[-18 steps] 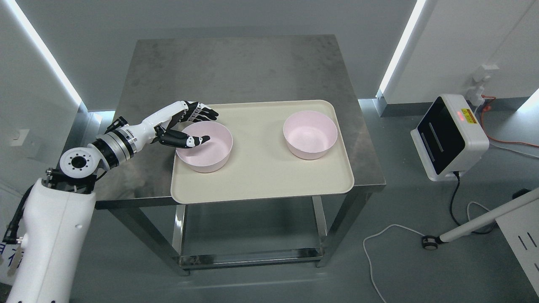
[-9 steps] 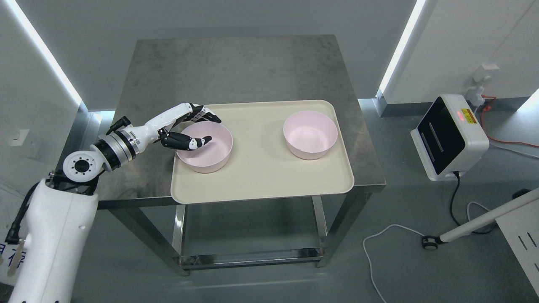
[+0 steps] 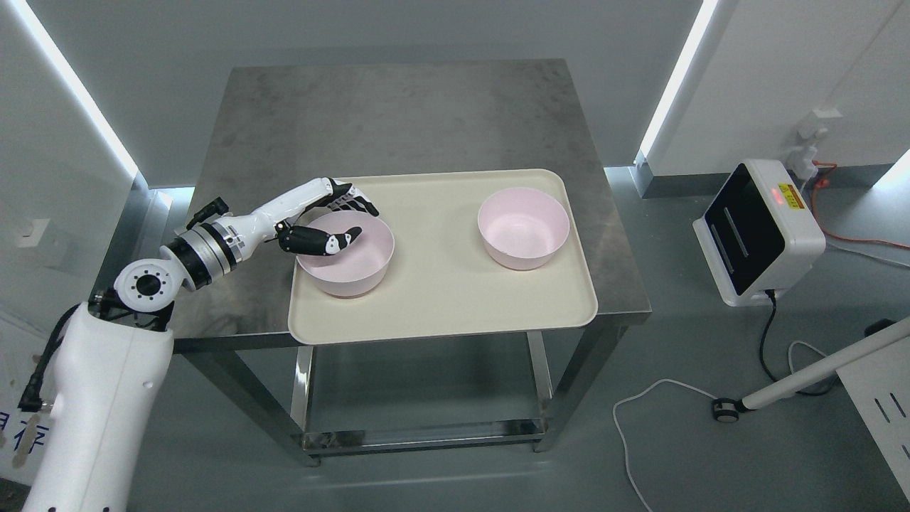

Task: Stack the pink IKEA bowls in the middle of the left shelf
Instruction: 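Lift the pink bowl off the tray with the left hand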

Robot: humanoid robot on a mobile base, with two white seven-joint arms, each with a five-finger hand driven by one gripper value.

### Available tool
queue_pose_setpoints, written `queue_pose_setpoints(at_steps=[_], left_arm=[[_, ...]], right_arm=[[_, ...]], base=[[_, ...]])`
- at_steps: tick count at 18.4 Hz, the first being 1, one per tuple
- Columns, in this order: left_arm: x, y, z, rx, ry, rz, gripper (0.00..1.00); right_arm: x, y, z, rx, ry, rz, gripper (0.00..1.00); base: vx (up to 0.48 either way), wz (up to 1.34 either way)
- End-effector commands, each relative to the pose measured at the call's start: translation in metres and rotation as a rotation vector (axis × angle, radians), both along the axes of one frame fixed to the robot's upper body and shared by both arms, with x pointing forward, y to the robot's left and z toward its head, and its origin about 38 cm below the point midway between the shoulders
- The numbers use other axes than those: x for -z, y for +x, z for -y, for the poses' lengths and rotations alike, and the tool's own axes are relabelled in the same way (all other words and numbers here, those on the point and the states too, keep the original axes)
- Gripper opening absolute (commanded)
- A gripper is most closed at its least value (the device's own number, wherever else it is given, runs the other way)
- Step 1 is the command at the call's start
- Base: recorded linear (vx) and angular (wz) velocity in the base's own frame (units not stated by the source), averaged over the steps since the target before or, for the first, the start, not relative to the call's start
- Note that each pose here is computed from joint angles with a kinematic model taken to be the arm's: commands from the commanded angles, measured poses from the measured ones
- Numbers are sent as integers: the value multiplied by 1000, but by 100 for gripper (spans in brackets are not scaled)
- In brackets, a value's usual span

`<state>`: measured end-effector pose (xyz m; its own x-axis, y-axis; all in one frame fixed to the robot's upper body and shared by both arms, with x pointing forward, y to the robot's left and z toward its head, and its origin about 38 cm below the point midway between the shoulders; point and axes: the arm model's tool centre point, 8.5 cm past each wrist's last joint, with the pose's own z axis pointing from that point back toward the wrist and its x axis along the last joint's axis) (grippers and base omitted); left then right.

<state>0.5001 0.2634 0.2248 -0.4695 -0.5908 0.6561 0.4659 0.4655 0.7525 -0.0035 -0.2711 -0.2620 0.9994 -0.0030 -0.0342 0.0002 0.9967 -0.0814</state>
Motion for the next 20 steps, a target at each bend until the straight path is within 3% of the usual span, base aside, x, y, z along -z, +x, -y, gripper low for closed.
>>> queue_pose_setpoints(at_steps=[1, 8, 12, 17, 20], left_arm=[[3, 1, 8, 6, -12, 0, 6], [-11, 5, 12, -12, -120, 43, 0], [-56, 13, 20, -5, -175, 123, 0], [-109, 20, 109, 123, -213, 128, 0], [-107, 14, 168, 218, -94, 83, 1]], right_arm=[[-1, -7, 11, 11, -18, 5, 100], [-1, -7, 11, 11, -18, 6, 100], [-1, -7, 11, 10, -17, 6, 100], [-1, -7, 11, 11, -18, 5, 100], [-1, -7, 11, 10, -17, 6, 100]], base=[[0, 0], [0, 0], [0, 0], [0, 0], [0, 0]])
